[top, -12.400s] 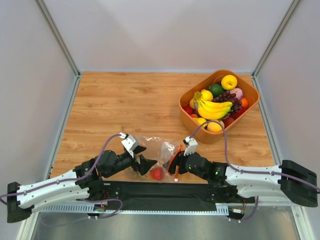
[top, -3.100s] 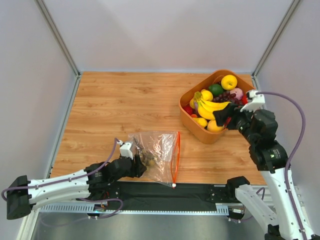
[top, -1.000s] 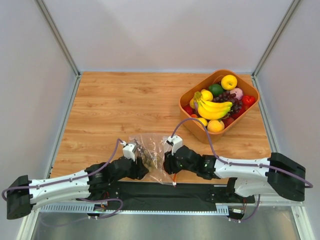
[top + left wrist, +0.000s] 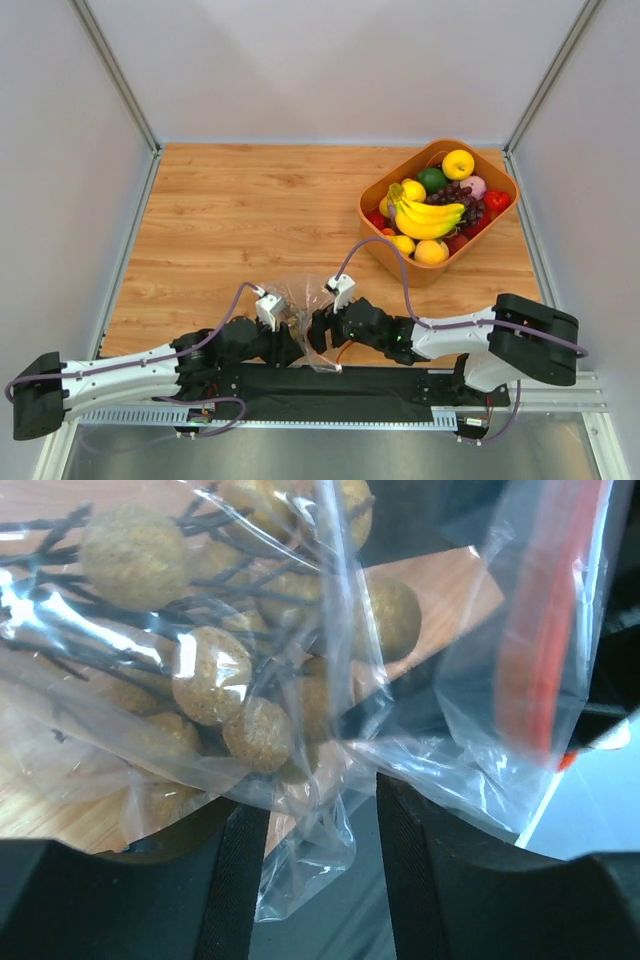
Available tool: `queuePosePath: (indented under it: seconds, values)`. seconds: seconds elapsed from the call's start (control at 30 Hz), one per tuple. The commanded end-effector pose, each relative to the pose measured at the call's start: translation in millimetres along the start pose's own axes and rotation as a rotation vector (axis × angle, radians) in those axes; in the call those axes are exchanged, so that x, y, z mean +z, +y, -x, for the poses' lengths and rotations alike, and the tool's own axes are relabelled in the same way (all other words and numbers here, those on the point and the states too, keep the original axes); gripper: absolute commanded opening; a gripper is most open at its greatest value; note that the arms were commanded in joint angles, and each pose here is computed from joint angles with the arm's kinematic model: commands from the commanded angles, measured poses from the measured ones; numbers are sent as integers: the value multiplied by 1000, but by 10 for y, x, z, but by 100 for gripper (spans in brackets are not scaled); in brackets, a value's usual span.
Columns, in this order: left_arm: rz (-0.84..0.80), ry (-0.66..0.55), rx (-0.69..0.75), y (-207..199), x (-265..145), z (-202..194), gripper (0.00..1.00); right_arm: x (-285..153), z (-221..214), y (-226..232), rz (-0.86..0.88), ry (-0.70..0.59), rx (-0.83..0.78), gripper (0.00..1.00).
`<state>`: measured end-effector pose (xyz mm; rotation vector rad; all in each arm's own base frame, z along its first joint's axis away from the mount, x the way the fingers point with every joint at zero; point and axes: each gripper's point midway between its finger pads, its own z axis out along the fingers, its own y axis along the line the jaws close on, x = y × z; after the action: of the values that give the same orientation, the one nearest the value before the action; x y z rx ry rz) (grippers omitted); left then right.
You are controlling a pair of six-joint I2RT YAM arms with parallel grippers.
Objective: Open the zip-top bag and remove the fake food
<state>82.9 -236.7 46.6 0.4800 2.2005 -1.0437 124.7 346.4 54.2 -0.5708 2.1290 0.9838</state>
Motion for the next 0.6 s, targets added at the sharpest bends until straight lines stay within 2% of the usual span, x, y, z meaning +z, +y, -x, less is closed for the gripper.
queuePosePath:
  seconds: [0.0,0.33,0.37,0.4,0.5,0.57]
  values:
    - [-96,-31,22,-200,11,94,52,70,318,148,40,-146,36,71]
    - [-111,-11,33,-221,26,58,47,218,194,336,153,-112,66,32]
    - [-104,-9,32,-207,18,48,50,220,178,333,153,-109,65,28]
    - [-96,-6,32,-185,14,35,52,222,171,329,151,-106,68,19]
    - [-59,-16,24,-120,-20,53,55,199,129,258,119,-92,65,1]
    - [-11,-32,6,-31,-64,72,59,150,107,205,85,-84,54,0]
